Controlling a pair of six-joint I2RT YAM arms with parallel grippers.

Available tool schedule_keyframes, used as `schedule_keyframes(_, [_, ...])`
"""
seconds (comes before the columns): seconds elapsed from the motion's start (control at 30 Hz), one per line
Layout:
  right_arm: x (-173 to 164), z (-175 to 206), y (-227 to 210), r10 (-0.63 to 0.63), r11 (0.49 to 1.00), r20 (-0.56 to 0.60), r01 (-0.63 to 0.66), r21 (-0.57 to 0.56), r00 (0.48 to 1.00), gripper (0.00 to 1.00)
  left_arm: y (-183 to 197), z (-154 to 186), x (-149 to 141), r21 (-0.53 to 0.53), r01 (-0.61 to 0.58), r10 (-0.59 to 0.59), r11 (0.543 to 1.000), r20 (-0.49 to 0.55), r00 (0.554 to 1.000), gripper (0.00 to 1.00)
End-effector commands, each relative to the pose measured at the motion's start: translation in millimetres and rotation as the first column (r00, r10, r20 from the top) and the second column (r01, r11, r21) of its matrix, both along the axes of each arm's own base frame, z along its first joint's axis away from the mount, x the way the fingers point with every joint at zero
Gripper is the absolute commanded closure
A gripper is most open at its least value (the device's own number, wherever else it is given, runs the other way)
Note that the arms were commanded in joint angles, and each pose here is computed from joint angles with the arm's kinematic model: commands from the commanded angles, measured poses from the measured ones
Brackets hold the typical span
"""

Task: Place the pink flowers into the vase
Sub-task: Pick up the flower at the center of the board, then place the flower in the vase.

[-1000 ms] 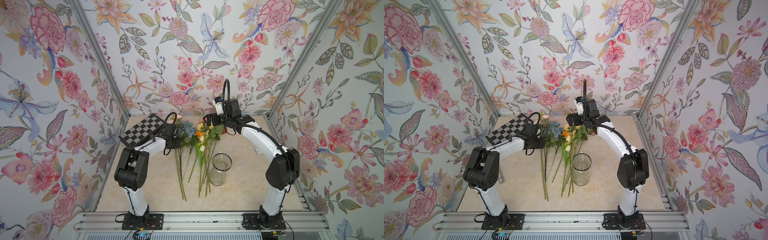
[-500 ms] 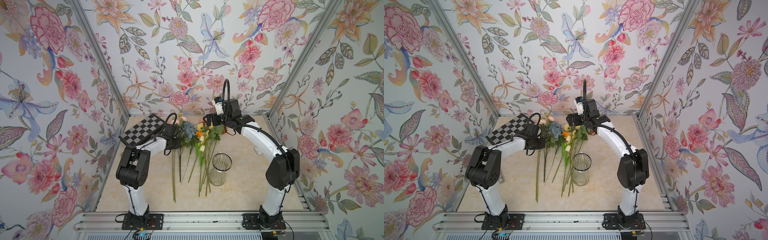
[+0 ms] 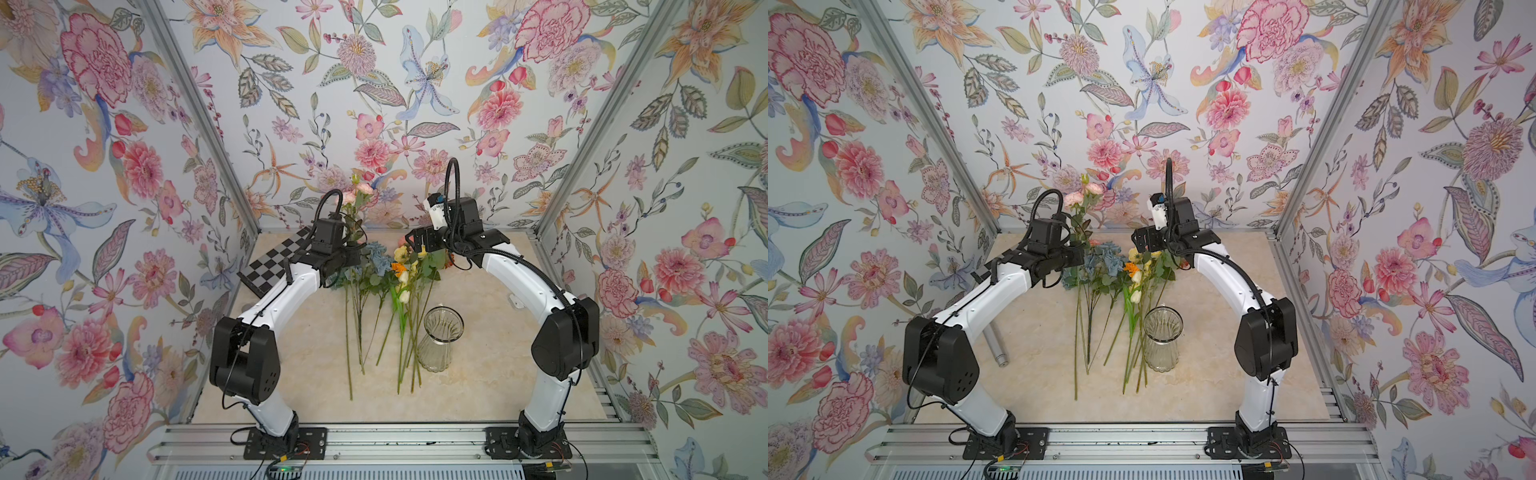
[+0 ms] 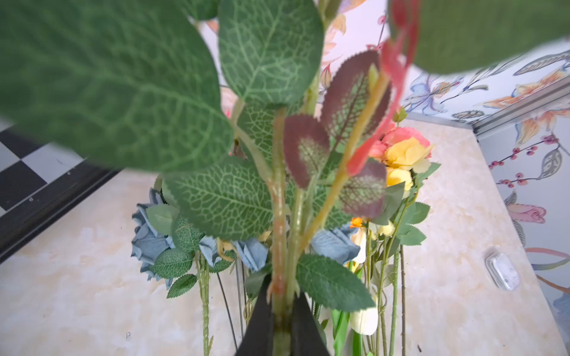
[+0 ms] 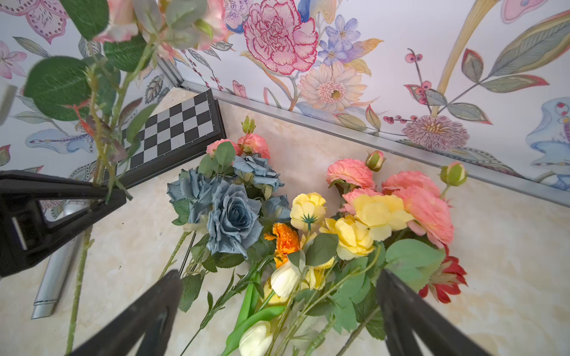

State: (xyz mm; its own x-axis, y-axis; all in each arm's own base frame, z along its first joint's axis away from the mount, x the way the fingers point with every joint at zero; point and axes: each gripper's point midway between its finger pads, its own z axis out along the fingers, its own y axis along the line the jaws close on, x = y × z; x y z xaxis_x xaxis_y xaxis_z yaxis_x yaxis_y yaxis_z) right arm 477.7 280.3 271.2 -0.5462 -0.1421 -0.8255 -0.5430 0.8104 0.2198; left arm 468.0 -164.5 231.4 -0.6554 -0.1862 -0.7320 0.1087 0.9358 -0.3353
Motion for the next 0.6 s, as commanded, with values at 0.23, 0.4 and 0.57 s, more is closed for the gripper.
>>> schedule_keyframes(0.23, [-23,27,33,0.229,0.968,0.029,-0.231,0.097,0.973,0.0,0,123,36,0.041,0.085,-0.094,0.996,0.332,0.938,1.0])
schedule_keyframes(0.4, [-47,49,61,0.399,0.897,0.056,-0.402,0.185,0.915,0.02,-21,168,47,0.018,0.277,-0.253,0.961,0.466,0.848,1.0])
schedule_keyframes(0.57, [-59,74,86,0.476,0.844,0.107,-0.488,0.222,0.873,0.16,-51,193,40,-0.025,0.463,-0.372,0.886,0.558,0.742,1.0])
